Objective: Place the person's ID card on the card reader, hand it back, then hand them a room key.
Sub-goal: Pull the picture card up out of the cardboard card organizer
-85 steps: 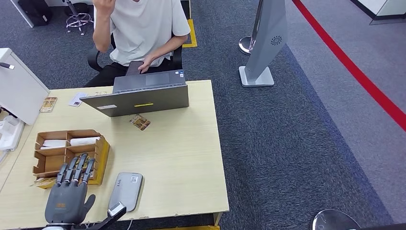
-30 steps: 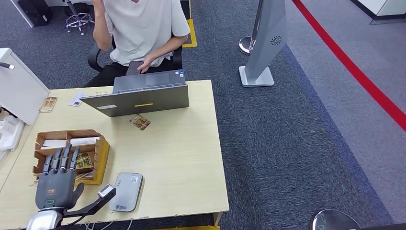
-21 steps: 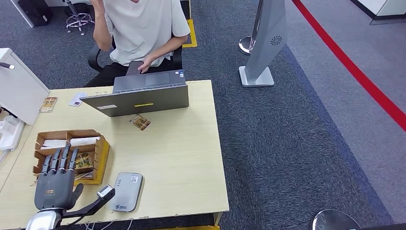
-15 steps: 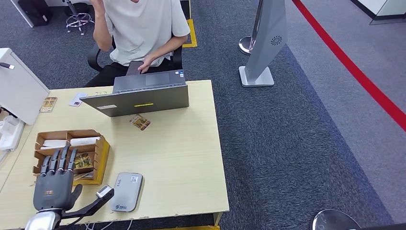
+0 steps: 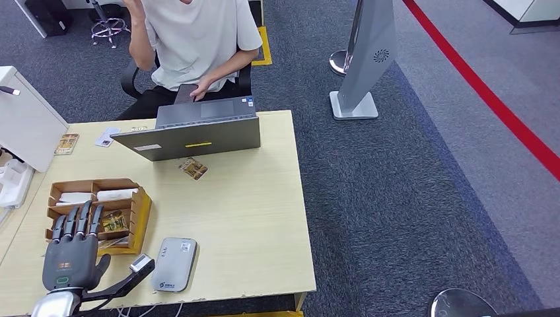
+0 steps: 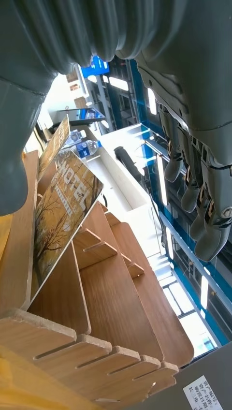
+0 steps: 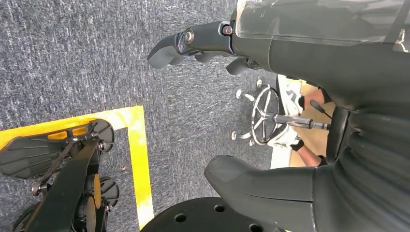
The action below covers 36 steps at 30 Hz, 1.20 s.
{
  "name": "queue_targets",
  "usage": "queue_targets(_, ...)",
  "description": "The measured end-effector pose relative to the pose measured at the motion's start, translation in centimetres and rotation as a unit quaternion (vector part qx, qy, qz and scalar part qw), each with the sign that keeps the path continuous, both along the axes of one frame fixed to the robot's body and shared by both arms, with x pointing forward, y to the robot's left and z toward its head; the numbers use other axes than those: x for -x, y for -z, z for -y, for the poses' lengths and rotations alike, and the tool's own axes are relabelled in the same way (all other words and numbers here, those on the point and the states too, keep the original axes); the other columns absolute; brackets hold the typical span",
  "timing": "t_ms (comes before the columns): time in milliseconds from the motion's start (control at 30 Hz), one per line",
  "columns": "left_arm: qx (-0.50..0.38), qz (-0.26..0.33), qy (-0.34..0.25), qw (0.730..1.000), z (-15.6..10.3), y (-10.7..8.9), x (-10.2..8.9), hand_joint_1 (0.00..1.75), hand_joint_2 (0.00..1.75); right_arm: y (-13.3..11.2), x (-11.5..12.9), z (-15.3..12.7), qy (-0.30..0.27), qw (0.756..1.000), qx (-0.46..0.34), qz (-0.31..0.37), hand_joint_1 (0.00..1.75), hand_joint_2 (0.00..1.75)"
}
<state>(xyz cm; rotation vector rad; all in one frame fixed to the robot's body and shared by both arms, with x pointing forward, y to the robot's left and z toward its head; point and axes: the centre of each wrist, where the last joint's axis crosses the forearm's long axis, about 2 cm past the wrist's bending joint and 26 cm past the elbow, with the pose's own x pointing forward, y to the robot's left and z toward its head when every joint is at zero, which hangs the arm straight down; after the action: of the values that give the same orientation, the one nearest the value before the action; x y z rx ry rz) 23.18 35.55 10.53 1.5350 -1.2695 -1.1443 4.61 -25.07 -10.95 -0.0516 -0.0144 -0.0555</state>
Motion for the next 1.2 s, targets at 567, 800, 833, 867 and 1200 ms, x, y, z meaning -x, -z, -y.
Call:
queue_targets(567, -0.001, -0.012, 0.003, 1.000, -0.02, 0.32, 0.38, 1.75, 1.75, 0.00, 0.00, 0.00, 0.000, 1.000, 0.000, 0.000, 0.00, 1.75)
queue_targets(800, -0.001, -0.013, 0.003, 1.000, -0.02, 0.32, 0.38, 1.75, 1.75, 0.00, 0.00, 0.01, 0.000, 1.000, 0.001, 0.000, 0.00, 1.75)
queue_targets(833, -0.001, -0.013, 0.003, 1.000, -0.02, 0.32, 0.38, 1.75, 1.75, 0.00, 0.00, 0.01, -0.001, 1.000, 0.001, 0.000, 0.00, 1.75)
queue_targets(867, -0.001, -0.013, 0.004, 1.000, -0.02, 0.32, 0.38, 1.75, 1.75, 0.00, 0.00, 0.01, -0.001, 1.000, 0.001, 0.000, 0.00, 1.75)
queue_targets(1200, -0.002, -0.013, 0.012, 1.000, -0.16, 0.25, 0.33, 1.75, 1.75, 0.00, 0.00, 0.02, -0.001, 1.000, 0.001, 0.004, 0.00, 1.75)
